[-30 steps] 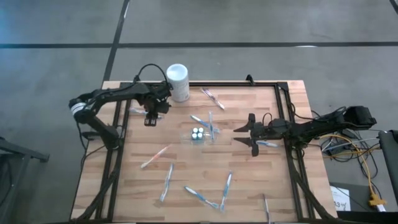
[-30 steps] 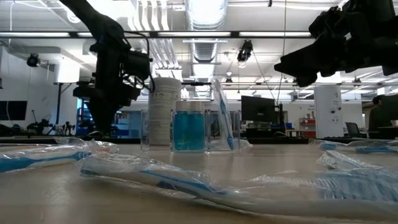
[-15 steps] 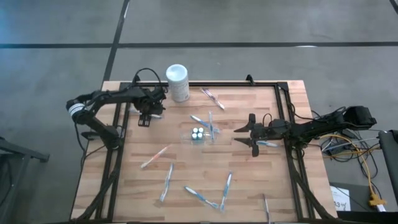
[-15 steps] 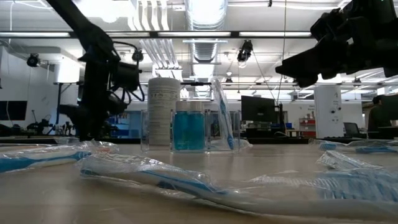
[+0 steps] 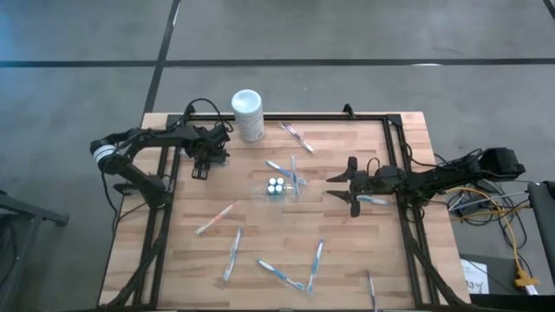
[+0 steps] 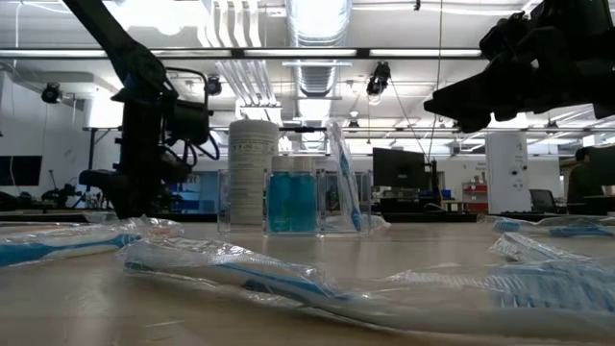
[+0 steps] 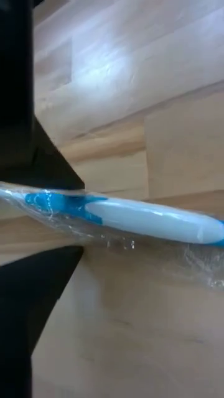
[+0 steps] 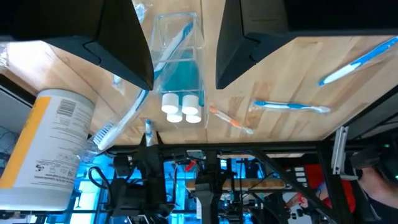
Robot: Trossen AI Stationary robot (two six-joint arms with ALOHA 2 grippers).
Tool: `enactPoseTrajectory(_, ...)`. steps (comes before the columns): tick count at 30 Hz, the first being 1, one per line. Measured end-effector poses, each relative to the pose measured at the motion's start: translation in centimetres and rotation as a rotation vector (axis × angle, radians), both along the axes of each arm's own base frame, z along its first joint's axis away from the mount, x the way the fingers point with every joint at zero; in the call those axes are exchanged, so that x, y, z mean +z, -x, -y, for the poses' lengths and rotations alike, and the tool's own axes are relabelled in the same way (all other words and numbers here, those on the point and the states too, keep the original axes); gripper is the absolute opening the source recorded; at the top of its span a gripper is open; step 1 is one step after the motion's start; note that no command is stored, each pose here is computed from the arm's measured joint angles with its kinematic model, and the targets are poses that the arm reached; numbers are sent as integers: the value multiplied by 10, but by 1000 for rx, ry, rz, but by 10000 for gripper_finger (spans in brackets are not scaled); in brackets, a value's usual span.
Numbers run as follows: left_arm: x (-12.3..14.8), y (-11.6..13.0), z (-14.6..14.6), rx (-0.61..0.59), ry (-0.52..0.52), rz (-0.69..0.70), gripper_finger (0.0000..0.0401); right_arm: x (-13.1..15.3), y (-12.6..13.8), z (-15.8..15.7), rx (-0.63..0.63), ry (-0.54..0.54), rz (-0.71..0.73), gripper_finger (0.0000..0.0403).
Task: Pick & Place toothbrushing station
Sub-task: Put the blue toothbrush into the transparent organizer
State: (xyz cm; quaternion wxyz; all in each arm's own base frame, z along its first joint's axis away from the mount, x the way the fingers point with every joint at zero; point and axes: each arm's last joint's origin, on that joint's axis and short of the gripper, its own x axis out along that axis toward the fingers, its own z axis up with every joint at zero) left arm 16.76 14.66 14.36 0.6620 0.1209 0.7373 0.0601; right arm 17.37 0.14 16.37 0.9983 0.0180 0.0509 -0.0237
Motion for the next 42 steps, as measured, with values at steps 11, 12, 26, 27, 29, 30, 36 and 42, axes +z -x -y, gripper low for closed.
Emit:
enactPoseTrajectory(11,0,-1,-1,4,-32,-5,21,0,0,0,0,-8,-1,166)
enactPoseTrajectory(12,0,-1,0,-1,-44,-10,25,0,0,0,-1,-8,-1,166)
enactPoseTrajectory(26,52,-12,58,-170,-314,110,11,0,0,0,-5,-46,4,166)
enactPoseTrajectory(27,57,-12,65,-192,-345,130,11,0,0,0,-7,-67,8,166)
enactPoseTrajectory(29,65,-13,79,-226,-407,164,9,1,0,0,-9,-102,13,166)
enactPoseTrajectory(30,69,-14,87,-242,-430,185,8,1,0,0,-8,-112,16,166)
enactPoseTrajectory(36,107,-26,125,-303,-488,340,1,7,-1,0,-2,-143,69,166)
enactPoseTrajectory(42,141,-48,155,-393,-617,430,1,28,-14,-1,5,-170,133,166)
